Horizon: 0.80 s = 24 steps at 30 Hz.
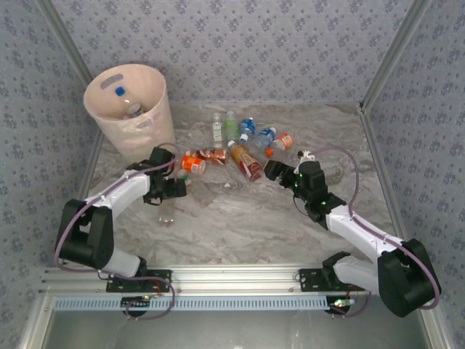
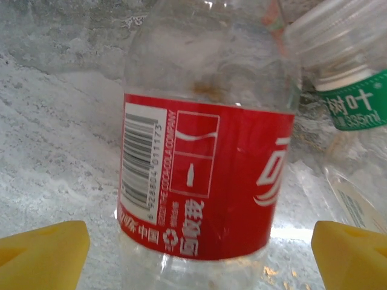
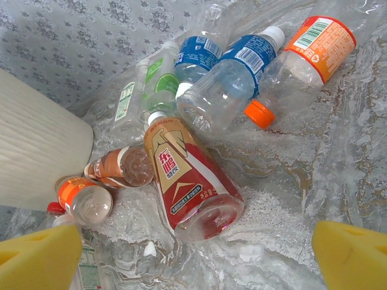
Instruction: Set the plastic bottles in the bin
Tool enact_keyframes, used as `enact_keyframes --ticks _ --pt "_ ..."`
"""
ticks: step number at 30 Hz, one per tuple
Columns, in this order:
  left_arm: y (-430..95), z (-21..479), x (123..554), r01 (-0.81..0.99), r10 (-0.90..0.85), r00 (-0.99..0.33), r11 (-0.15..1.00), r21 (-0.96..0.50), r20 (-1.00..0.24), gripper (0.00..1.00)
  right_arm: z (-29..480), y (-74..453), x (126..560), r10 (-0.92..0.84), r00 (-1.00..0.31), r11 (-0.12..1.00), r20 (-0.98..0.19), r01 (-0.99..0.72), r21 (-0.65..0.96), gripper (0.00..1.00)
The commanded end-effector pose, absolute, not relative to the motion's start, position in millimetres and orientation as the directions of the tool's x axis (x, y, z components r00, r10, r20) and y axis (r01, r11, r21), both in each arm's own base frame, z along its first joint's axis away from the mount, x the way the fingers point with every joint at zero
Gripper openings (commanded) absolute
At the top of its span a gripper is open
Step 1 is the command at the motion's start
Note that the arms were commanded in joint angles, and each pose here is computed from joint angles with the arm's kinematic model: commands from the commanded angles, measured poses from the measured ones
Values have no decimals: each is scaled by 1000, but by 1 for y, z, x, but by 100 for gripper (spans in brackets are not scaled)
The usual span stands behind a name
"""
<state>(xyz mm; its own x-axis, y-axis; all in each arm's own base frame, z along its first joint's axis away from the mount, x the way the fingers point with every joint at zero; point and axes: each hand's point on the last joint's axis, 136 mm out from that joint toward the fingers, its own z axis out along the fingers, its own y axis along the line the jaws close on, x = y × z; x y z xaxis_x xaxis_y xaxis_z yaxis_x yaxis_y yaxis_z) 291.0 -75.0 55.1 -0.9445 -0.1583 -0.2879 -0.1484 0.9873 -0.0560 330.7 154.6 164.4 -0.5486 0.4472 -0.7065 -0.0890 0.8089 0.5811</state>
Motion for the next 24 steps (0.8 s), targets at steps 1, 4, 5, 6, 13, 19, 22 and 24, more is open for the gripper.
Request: enact_keyframes --ticks 1,4,5,6,13,19,22,24 --pt "-71 48 299 -152 -156 -941 988 -39 -301 91 174 150 334 477 -518 800 -709 -77 595 100" --pt "-80 40 301 -122 -136 -951 990 -68 -276 87 176 148 333 482 -510 800 -712 -75 595 100" --pt "-83 37 301 -107 -122 -954 992 -68 -272 87 175 148 334 482 -508 801 -714 -75 594 100" --pt "-86 35 301 -93 -106 -957 994 -60 -269 86 176 148 334 482 -506 801 -715 -75 594 100" --pt "-88 20 306 -64 -63 -965 998 -3 -256 84 176 147 335 485 -503 801 -715 -72 594 100" --pt "-83 23 307 -74 -65 -954 997 20 -292 72 178 148 337 489 -494 800 -719 -74 595 100" --pt "-79 30 307 -103 -87 -947 994 34 -308 64 179 149 337 489 -495 799 -719 -77 596 100" --pt "-83 38 308 -96 -77 -937 995 38 -340 61 178 148 337 488 -496 800 -718 -74 595 100"
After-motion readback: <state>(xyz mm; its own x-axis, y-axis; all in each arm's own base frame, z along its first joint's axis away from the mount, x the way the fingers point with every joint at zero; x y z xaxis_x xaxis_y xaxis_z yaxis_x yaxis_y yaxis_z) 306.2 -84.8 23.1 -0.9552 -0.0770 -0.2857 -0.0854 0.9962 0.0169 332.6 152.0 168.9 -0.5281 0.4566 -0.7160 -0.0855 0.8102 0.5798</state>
